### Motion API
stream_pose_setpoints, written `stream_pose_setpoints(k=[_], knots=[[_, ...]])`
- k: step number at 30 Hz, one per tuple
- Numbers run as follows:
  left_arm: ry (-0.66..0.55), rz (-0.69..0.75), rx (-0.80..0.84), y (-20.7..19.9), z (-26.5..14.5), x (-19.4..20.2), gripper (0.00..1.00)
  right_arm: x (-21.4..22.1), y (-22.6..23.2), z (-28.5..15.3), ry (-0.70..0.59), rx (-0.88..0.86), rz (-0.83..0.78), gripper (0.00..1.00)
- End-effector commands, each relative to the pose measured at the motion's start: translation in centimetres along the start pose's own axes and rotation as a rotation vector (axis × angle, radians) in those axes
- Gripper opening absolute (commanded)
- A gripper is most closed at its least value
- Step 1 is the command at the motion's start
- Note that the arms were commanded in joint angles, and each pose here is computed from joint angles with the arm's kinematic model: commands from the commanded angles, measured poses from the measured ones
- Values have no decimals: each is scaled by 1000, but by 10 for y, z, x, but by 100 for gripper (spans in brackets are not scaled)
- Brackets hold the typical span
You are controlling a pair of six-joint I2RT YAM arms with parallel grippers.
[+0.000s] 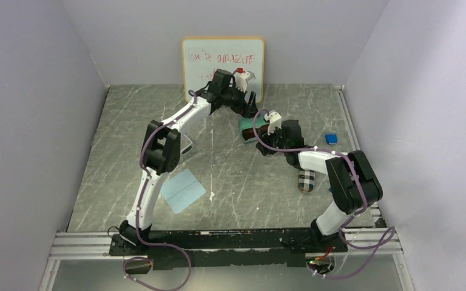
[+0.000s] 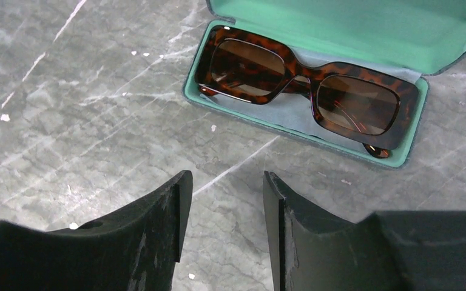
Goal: Organize the sunglasses
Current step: Place the sunglasses in the sunglasses case, then close the sunglasses case at the center of the board.
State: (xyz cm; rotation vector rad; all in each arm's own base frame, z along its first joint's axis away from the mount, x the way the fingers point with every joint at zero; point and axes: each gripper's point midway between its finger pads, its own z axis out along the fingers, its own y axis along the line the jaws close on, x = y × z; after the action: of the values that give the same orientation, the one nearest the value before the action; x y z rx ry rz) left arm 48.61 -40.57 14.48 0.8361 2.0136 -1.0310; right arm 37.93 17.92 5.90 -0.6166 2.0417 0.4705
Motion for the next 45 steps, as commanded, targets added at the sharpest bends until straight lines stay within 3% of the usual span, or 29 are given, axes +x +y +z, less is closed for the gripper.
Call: stream_pose_setpoints(k=[1,11,13,15,17,30,39,45], knots=[[-36,-35,46,-3,1,-8,91,-29,-3,3,-77,28,59,49],[-37,-110,78,7,5,1,89,-17,9,0,-50,-7,240,36],[-36,-116,85,7,6,2,89,-10,5,2,-38,0,279,27],[-37,-123,91,6,6,2,89,-5,0,4,-32,2,331,10],[-38,-126,95,6,7,3,89,1,-3,5,-31,-9,407,1],[-23,-144,115,9,14,14,88,27,-25,19,-4,112,590,0],[-19,-149,130,7,15,17,80,33,-38,35,-11,167,745,0],[-19,-158,145,5,15,18,70,36,-42,40,-8,176,763,0]])
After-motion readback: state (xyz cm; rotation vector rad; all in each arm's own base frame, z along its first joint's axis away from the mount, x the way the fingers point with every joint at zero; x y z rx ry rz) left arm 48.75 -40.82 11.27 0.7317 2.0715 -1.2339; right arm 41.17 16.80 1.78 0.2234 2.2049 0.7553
